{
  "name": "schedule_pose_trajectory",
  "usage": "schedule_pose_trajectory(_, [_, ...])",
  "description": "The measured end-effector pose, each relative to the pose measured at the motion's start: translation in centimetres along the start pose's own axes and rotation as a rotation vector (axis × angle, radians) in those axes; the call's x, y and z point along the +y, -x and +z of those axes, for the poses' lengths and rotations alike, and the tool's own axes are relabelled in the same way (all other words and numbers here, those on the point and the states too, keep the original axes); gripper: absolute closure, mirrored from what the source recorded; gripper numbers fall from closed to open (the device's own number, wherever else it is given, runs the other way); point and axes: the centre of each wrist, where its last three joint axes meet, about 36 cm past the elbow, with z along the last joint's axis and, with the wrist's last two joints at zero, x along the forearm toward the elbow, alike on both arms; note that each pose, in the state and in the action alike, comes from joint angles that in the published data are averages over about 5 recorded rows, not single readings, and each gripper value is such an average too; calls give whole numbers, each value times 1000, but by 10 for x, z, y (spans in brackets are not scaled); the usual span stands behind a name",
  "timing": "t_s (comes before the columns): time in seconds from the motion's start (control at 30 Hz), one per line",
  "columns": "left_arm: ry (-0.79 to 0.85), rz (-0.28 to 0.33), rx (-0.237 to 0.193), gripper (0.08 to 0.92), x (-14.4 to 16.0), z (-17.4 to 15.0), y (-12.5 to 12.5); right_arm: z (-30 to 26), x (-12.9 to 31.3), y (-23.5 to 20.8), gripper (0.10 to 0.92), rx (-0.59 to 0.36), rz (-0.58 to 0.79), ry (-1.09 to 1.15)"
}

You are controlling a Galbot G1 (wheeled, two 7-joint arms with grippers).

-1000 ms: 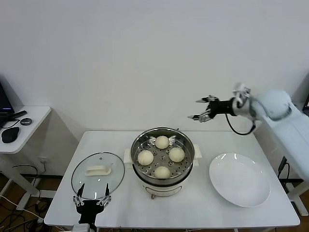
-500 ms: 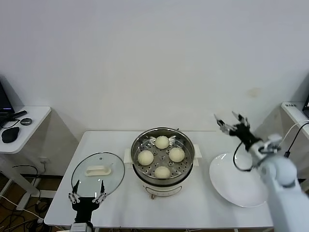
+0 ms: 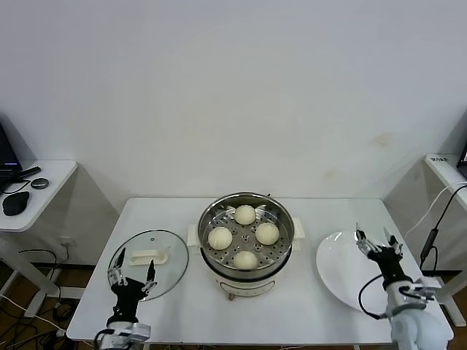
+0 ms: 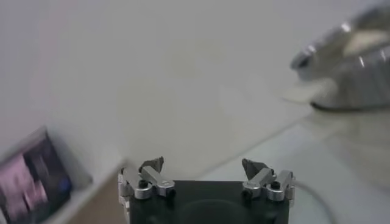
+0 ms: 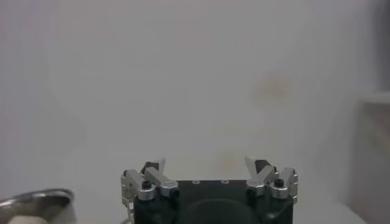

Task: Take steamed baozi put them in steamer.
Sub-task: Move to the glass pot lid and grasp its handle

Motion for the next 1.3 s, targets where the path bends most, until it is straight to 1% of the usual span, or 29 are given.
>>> schedule_pose_trajectory(0.13, [233,34,-19,177,-1,13,15,14,2,-15,200,14,36,0])
schedule_pose_trajectory(0.27, [449,53,-23,177,-3,31,27,23,2,-23,200,23,60,-4])
schedule_pose_trajectory(0.33, [538,63,-12,177,-3,38,31,27,2,-25,200,28,69,-6])
schedule_pose_trajectory(0.5, [685,71,39,177,-3,47,42,39,5,-28,200,41,86,-3])
schedule_pose_trajectory(0.63, [740,69,67,177,-8,51,49,49,7,-29,200,53,97,9])
schedule_pose_trajectory(0.77, [764,63,80,177,-13,55,58,56,8,-29,200,63,106,18])
schedule_pose_trajectory(1.07, [767,50,91,177,-23,64,76,67,9,-32,200,83,125,35])
schedule_pose_trajectory(1.3, [754,66,86,177,-31,65,76,71,9,-33,200,91,136,51])
